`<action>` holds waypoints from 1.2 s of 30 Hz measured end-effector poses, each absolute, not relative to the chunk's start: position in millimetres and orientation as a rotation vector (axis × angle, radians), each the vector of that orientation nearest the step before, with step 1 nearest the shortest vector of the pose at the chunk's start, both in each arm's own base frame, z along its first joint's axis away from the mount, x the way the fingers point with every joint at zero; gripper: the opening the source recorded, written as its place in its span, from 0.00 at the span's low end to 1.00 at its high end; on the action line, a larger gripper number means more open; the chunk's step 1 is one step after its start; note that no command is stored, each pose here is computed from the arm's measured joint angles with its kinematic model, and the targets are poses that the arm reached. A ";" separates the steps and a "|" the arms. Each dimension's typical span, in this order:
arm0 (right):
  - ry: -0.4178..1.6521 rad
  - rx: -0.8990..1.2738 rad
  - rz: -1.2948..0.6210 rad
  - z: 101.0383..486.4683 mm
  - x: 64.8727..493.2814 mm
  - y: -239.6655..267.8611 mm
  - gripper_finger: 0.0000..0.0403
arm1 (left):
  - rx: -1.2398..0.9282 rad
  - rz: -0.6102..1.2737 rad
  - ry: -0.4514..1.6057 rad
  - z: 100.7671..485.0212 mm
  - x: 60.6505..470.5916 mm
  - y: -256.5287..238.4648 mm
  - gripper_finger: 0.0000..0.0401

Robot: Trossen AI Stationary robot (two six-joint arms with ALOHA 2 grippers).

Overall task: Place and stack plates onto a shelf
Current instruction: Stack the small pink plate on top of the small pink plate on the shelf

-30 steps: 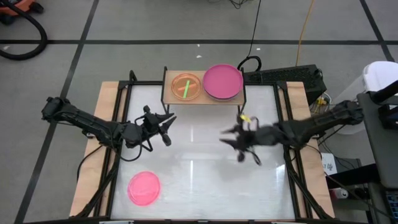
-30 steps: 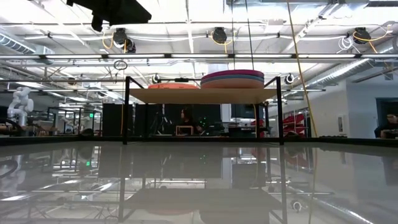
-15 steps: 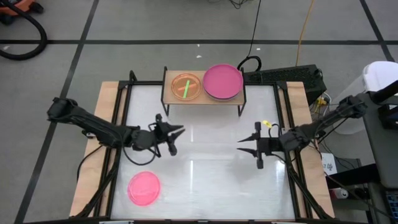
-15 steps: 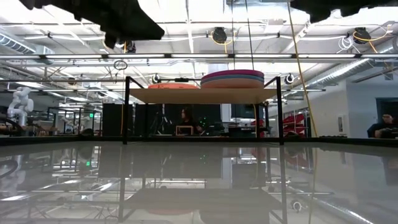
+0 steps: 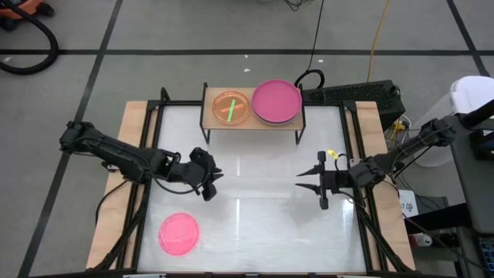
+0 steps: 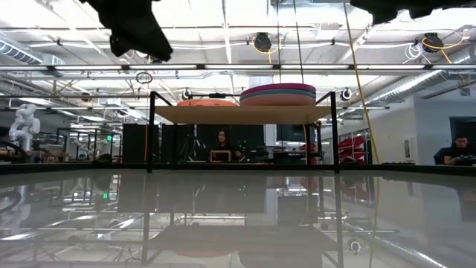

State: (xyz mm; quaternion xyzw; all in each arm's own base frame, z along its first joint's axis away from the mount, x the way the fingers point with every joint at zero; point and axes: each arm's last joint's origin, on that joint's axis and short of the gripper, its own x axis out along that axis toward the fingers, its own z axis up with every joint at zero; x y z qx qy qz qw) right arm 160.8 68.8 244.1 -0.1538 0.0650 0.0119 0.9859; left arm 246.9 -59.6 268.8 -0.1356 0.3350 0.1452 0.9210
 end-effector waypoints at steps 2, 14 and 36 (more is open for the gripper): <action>0.160 -0.307 0.030 241.1 160.3 68.9 0.28 | -0.298 0.252 0.736 272.3 245.8 -60.1 0.20; 0.164 -0.277 0.029 240.2 161.1 69.2 0.28 | -0.335 -0.019 1.158 213.0 263.8 -82.5 0.20; 0.191 -0.266 0.031 237.4 160.6 69.0 0.28 | -0.372 -0.215 1.613 181.6 245.2 -86.2 0.20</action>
